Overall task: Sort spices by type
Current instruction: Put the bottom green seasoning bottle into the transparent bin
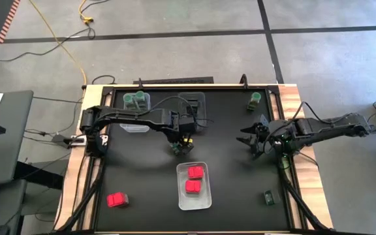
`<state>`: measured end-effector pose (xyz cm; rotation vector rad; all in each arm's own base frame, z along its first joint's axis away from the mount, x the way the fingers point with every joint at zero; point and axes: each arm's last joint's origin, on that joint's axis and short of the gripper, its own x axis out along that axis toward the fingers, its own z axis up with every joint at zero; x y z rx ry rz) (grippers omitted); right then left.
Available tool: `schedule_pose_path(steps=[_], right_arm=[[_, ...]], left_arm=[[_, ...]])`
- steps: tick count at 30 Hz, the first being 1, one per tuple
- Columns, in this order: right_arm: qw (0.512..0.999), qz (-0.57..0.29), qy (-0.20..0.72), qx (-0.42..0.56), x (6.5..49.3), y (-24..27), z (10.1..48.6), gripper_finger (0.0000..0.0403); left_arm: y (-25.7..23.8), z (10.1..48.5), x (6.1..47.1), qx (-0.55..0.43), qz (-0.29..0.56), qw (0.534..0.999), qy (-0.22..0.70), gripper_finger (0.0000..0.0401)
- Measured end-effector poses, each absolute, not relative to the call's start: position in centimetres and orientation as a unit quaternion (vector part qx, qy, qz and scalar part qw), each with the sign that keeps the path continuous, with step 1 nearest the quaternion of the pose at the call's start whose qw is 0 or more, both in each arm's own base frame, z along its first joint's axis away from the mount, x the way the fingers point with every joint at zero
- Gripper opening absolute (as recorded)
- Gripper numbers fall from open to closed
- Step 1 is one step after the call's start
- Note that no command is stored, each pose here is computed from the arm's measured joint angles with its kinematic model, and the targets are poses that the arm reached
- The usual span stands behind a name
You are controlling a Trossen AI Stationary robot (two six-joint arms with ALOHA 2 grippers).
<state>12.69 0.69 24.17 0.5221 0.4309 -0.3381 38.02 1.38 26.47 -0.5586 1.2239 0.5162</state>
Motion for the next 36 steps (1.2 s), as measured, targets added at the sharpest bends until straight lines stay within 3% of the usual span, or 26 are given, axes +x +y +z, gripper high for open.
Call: schedule_pose_path(steps=[36], right_arm=[[0.929, -0.164, 0.214, 0.254, 12.7, 0.7, 24.1, 0.0299]], left_arm=[[0.5, 22.4, 38.4, -0.256, 0.265, 0.687, 0.627, 0.0247]])
